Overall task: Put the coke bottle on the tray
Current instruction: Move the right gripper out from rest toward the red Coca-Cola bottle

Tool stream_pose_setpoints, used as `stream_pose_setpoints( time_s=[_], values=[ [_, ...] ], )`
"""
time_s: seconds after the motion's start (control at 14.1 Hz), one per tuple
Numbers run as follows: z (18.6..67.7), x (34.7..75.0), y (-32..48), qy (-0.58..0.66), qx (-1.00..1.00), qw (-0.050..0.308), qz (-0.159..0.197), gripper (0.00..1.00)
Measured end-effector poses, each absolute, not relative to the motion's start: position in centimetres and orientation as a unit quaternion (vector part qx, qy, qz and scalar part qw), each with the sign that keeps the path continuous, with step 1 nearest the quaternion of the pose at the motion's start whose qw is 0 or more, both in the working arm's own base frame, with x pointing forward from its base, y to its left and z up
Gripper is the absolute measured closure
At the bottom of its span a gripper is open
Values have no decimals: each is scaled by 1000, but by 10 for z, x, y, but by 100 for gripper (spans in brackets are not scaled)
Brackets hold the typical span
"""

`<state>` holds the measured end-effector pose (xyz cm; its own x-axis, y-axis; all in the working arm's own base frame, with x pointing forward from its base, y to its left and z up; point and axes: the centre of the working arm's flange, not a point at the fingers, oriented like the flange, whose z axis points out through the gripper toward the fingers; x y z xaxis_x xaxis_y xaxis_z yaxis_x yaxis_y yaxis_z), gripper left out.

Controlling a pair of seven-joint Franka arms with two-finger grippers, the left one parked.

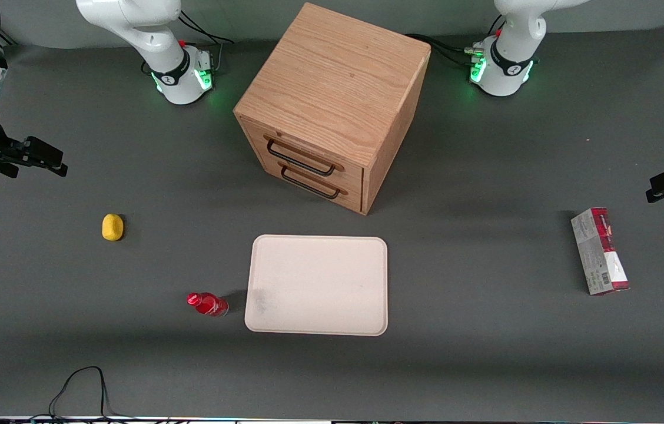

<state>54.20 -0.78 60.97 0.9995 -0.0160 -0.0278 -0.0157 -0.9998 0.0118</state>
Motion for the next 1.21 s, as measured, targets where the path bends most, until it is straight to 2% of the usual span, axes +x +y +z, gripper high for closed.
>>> stream_pose_setpoints(
  time_s=[1.21],
  values=[
    [604, 550, -2, -2, 1000, 6, -16, 0]
  ],
)
